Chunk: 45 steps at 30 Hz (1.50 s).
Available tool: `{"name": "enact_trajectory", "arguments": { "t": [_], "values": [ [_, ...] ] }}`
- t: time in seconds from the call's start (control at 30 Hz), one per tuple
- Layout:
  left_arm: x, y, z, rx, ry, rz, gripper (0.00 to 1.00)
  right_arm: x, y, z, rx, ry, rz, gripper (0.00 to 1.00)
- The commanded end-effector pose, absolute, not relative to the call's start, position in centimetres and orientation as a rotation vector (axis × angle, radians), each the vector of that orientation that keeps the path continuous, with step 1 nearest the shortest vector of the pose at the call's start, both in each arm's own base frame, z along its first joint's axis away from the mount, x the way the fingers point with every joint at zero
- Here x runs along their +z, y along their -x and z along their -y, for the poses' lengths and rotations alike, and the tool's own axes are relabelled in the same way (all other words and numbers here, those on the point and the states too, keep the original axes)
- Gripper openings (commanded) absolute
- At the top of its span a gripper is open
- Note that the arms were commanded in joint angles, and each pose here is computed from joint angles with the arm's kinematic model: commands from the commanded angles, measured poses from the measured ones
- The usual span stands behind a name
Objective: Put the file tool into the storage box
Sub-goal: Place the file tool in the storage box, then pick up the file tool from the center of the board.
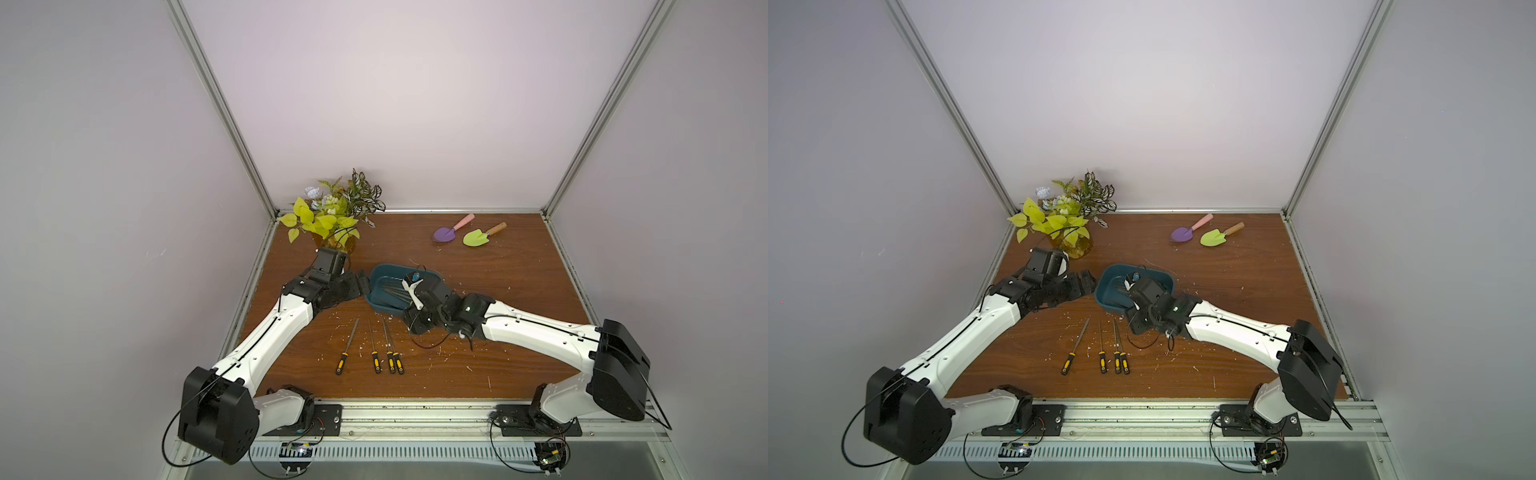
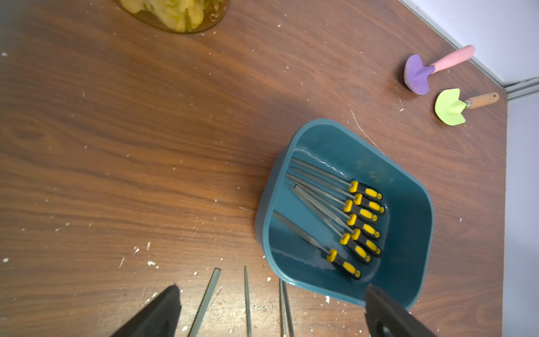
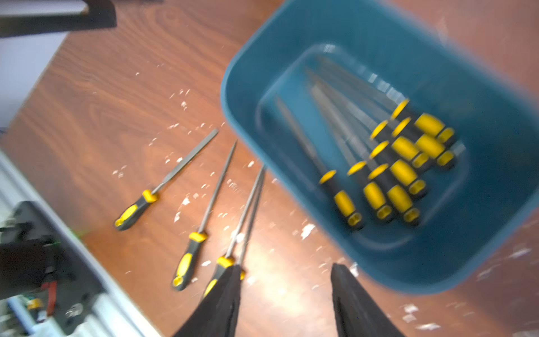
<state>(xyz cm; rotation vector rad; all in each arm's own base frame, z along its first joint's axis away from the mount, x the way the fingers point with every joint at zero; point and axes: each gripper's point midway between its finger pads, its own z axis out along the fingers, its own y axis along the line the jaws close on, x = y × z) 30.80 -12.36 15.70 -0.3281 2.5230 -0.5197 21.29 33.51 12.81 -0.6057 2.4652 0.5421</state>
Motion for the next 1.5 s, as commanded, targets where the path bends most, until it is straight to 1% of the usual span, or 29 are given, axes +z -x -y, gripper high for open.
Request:
{"name": "enact_trajectory", "arguments": {
  "t": [0.0, 0.17, 0.3, 0.4, 0.6, 0.73, 1.1, 1.33, 1.47],
  "values": [
    [15.3, -29.7, 12.1, -0.553, 0.361, -2.534, 1.00, 11.2, -19.2, -34.4, 0.655, 0.392, -2.538, 0.54],
    [13.8, -27.9, 12.1, -0.602, 0.421, -2.566, 1.00, 8.1, -15.5, -34.7, 0.661, 0.433, -2.624, 0.52],
    [12.4, -26.3, 12.5, -0.646, 0.417, -2.609, 1.00, 7.0, -14.5, -34.6, 0.628, 0.461, -2.651, 0.51],
    [11.4, -25.3, 12.6, -0.672, 0.426, -2.638, 1.00, 6.4, -14.3, -35.0, 0.616, 0.496, -2.658, 0.51],
    [12.2, -24.7, 12.2, -0.685, 0.471, -2.583, 1.00, 5.6, -13.8, -36.6, 0.567, 0.593, -2.677, 0.50],
    [11.8, -24.0, 12.4, -0.708, 0.450, -2.600, 1.00, 5.3, -13.7, -37.0, 0.539, 0.610, -2.681, 0.49],
    [12.4, -23.7, 12.7, -0.752, 0.453, -2.580, 1.00, 3.5, -13.9, -34.5, 0.367, 0.602, -2.726, 0.46],
    [12.1, -23.5, 12.8, -0.751, 0.448, -2.591, 1.00, 3.8, -13.9, -33.2, 0.337, 0.594, -2.712, 0.46],
    [12.4, -23.7, 13.0, -0.759, 0.431, -2.589, 1.00, 4.0, -13.7, -34.3, 0.399, 0.658, -2.683, 0.46]
  ]
}}
